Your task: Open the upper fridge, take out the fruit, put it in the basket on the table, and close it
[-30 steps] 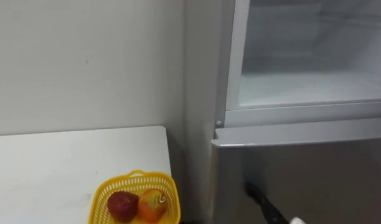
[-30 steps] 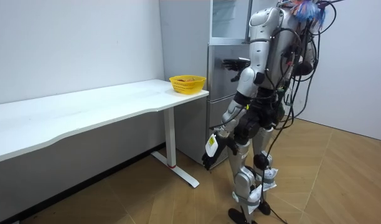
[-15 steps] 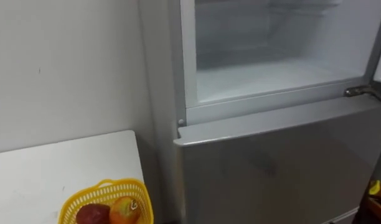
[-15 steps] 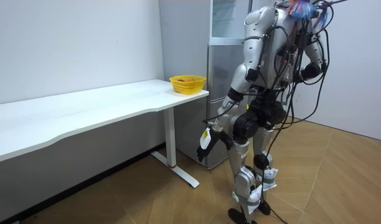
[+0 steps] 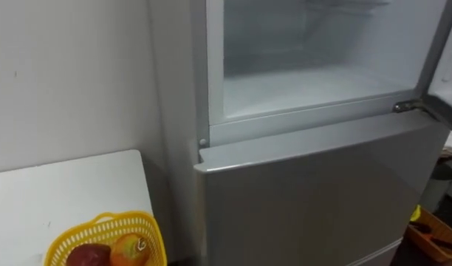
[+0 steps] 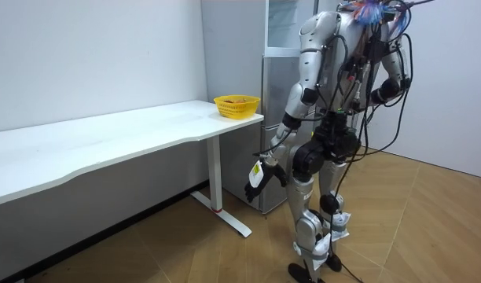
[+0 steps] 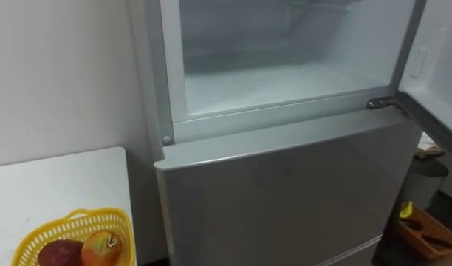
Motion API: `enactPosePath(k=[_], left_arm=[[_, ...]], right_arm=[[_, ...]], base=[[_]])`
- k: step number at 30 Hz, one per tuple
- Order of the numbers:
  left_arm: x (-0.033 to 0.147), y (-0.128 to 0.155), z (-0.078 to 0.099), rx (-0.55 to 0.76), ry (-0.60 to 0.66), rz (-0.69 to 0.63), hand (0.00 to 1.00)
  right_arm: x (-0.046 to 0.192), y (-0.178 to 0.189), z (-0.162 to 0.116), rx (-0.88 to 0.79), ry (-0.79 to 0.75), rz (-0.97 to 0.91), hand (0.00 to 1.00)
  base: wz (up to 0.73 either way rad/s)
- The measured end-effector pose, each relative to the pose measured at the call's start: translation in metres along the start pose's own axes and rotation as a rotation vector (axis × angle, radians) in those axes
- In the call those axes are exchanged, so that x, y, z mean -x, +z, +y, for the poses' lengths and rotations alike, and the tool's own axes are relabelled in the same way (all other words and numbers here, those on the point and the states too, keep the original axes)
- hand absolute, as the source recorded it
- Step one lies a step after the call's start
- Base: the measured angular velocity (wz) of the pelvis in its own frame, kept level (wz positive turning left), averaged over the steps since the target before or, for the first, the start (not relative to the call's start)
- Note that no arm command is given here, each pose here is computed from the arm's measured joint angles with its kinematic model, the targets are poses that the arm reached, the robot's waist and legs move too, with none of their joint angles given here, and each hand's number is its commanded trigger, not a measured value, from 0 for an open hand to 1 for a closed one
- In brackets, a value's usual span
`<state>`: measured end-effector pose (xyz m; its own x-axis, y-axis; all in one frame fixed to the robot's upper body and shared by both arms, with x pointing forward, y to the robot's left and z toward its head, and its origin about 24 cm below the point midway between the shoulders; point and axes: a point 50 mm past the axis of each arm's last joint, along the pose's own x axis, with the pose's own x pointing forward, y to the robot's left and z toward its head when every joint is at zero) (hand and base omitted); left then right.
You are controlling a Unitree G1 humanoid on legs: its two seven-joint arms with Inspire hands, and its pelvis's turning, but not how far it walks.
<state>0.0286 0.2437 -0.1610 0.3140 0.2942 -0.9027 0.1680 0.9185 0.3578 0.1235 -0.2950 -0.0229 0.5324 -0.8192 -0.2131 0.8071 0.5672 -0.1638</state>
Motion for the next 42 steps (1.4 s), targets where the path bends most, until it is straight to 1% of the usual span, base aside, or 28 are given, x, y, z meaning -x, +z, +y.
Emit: enactPosePath(k=[1, 3, 4, 6, 9, 12, 16, 22, 23, 25, 30, 35, 42], left_arm=[[0.0, -0.001, 0.002, -0.002, 0.003, 0.001, 0.0], [0.001, -0.006, 0.008, 0.003, 0.02, 0.012, 0.0], [0.001, -0.007, 0.009, 0.004, 0.022, 0.014, 0.0], [0.002, -0.009, 0.01, 0.015, 0.028, 0.02, 0.0], [0.002, -0.007, 0.015, 0.051, 0.052, 0.009, 0.0], [0.002, -0.003, 0.02, 0.069, 0.072, -0.01, 0.0], [0.003, -0.002, 0.021, 0.075, 0.076, -0.023, 0.0], [0.003, -0.004, 0.025, 0.108, 0.076, -0.016, 0.0], [0.003, -0.005, 0.026, 0.11, 0.077, -0.011, 0.0], [0.003, -0.009, 0.026, 0.111, 0.077, 0.001, 0.0], [0.003, -0.008, 0.025, 0.11, 0.072, 0.0, 0.0], [0.003, -0.006, 0.026, 0.084, 0.075, -0.006, 0.0], [0.003, -0.009, 0.025, 0.097, 0.076, -0.007, 0.0]], right_arm=[[-0.002, 0.003, -0.003, -0.027, -0.032, -0.002, 0.0], [-0.013, 0.016, -0.013, -0.095, -0.155, -0.023, 0.0], [-0.016, 0.019, -0.016, -0.103, -0.183, -0.033, 0.0], [-0.025, 0.032, -0.027, -0.167, -0.317, -0.069, 0.0], [-0.034, 0.045, -0.038, -0.265, -0.46, -0.083, 0.0], [-0.039, 0.058, -0.05, -0.359, -0.54, -0.1, 0.0], [-0.04, 0.079, -0.06, -0.44, -0.595, -0.179, 0.0], [-0.037, 0.117, -0.065, -0.544, -0.577, -0.317, 0.0], [-0.035, 0.123, -0.066, -0.581, -0.564, -0.334, 0.0], [-0.032, 0.136, -0.064, -0.696, -0.508, -0.341, 0.0], [-0.03, 0.149, -0.058, -0.791, -0.379, -0.341, 0.0], [-0.026, 0.158, -0.052, -0.797, -0.286, -0.381, 0.0], [-0.022, 0.165, -0.042, -0.82, -0.162, -0.401, 0.0]], base=[[0.0], [0.02], [0.0], [0.0], [0.0], [0.03], [0.04], [-0.02], [0.0], [0.0], [0.0], [-0.03], [0.0]])
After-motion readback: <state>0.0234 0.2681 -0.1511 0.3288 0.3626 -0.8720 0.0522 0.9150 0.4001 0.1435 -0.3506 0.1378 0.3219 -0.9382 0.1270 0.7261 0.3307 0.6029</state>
